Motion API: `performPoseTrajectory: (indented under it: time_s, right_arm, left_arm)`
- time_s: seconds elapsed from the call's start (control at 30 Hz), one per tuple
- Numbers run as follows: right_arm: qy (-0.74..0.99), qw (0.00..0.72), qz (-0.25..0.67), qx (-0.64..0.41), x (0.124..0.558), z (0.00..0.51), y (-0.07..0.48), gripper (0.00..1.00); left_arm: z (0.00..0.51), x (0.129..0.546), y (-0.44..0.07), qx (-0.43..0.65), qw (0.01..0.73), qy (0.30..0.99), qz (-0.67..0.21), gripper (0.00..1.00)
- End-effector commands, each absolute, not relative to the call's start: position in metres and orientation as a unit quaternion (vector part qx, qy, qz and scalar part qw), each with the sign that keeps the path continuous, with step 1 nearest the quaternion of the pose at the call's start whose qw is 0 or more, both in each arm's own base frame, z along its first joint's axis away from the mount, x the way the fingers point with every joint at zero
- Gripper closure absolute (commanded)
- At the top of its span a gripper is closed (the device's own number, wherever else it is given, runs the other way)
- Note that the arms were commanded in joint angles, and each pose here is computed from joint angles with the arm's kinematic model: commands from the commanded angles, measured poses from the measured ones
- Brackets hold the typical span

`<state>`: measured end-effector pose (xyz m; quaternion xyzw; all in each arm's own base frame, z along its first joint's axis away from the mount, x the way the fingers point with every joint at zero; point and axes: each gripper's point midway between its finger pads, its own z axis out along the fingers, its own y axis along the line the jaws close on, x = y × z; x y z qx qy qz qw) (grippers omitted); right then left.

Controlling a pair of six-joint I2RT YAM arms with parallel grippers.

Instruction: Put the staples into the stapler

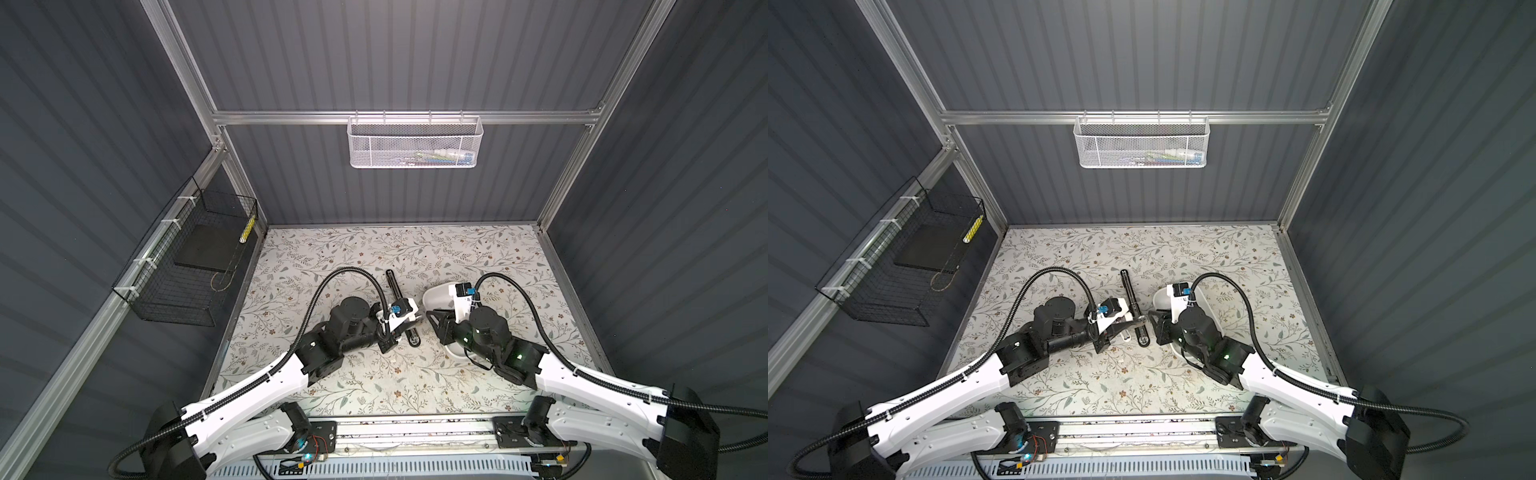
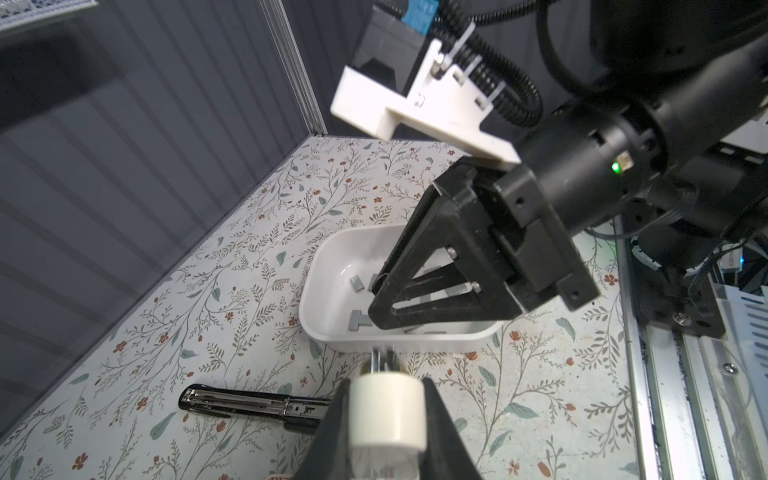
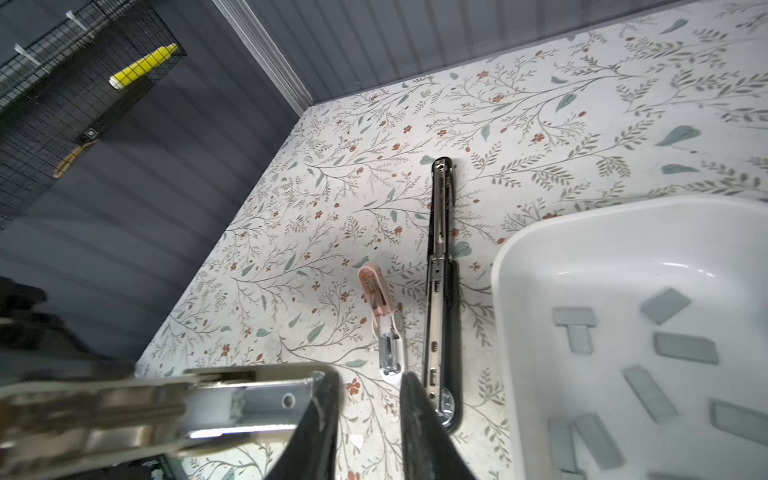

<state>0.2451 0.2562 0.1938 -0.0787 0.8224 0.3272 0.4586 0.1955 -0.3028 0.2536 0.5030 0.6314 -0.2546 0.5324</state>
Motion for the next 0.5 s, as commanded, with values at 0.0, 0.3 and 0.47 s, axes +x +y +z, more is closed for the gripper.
performPoseTrajectory:
  time_s: [0.0,0.3,0.47]
  right_arm:
    - [0.823,0.474,0.301,-0.082,0.250,0.196,0.248,0.65]
    - [0.744,0.565,0.299,-0.194,0.237,0.233,0.249,0.52]
    - [0.682,0.599,0.282,-0.311,0.223,0.239,0.266,0.42]
  left_arm:
    - [0.264,0.194,-0.304,0.494,0.548,0.620,-0.268,1.00]
    - [0.265,0.205,-0.298,0.484,0.552,0.616,-0.286,1.00]
    - [0.263,0.220,-0.287,0.478,0.540,0.617,-0.316,1.00]
